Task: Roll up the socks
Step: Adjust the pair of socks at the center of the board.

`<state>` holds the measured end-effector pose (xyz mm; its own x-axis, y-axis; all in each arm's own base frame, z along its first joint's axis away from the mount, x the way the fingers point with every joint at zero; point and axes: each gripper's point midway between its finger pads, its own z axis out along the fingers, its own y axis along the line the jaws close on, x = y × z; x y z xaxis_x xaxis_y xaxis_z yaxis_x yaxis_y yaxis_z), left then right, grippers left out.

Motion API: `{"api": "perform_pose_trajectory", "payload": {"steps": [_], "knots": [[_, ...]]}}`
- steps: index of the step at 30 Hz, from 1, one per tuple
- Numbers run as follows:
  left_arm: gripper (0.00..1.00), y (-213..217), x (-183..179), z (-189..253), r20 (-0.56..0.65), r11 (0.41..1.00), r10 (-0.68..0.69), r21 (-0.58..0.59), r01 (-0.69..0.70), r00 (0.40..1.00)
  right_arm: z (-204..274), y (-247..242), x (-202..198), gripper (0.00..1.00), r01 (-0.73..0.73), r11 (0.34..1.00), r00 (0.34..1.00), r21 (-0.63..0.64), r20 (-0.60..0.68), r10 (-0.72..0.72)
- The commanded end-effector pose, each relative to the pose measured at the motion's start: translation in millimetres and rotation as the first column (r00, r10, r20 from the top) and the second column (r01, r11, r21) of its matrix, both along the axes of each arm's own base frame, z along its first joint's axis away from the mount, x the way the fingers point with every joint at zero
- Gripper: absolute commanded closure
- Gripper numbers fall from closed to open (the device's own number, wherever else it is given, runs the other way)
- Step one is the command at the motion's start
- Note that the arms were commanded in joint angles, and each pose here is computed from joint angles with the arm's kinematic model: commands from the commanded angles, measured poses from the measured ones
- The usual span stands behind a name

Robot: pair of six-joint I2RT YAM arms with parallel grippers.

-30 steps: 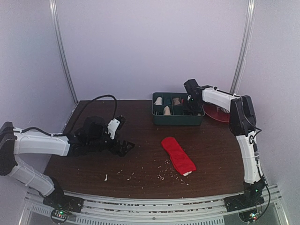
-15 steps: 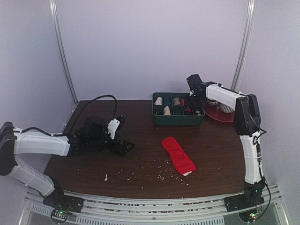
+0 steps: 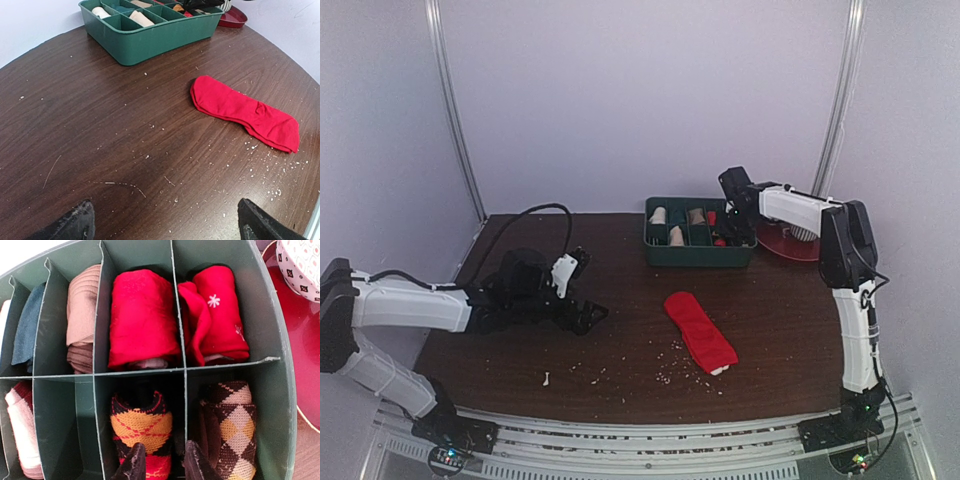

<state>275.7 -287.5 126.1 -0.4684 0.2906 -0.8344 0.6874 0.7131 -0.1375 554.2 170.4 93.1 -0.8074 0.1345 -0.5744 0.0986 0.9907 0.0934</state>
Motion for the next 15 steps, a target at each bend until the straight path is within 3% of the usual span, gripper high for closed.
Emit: {"api": "perform_pose_trajectory", "payload": {"steps": [1, 5, 11, 15], "knots": [[0.02, -8.0, 7.0, 9.1, 0.021, 1.000, -0.021, -0.008, 0.021, 1.000, -18.0, 2.2, -3.1, 0.73, -0.023, 1.000, 0.999, 0.001, -0.036, 0.023], [0.02, -2.5, 11.2, 11.3, 0.033, 1.000, 0.015, 0.004, -0.016, 0.999, -0.7, 2.7, -4.9, 0.73, -0.042, 0.999, 0.999, -0.010, 0.004, 0.042], [0.02, 10.6, 20.4, 26.9, 0.071, 0.993, 0.116, -0.022, -0.115, 0.991, 79.5, 22.0, -13.3, 0.51, -0.138, 0.989, 0.969, -0.044, 0.202, 0.144], [0.02, 15.2, 24.9, 31.5, 0.065, 0.986, 0.166, -0.036, -0.164, 0.984, 106.9, 42.4, -35.1, 0.46, -0.256, 0.964, 0.938, -0.072, 0.221, 0.265]]}}
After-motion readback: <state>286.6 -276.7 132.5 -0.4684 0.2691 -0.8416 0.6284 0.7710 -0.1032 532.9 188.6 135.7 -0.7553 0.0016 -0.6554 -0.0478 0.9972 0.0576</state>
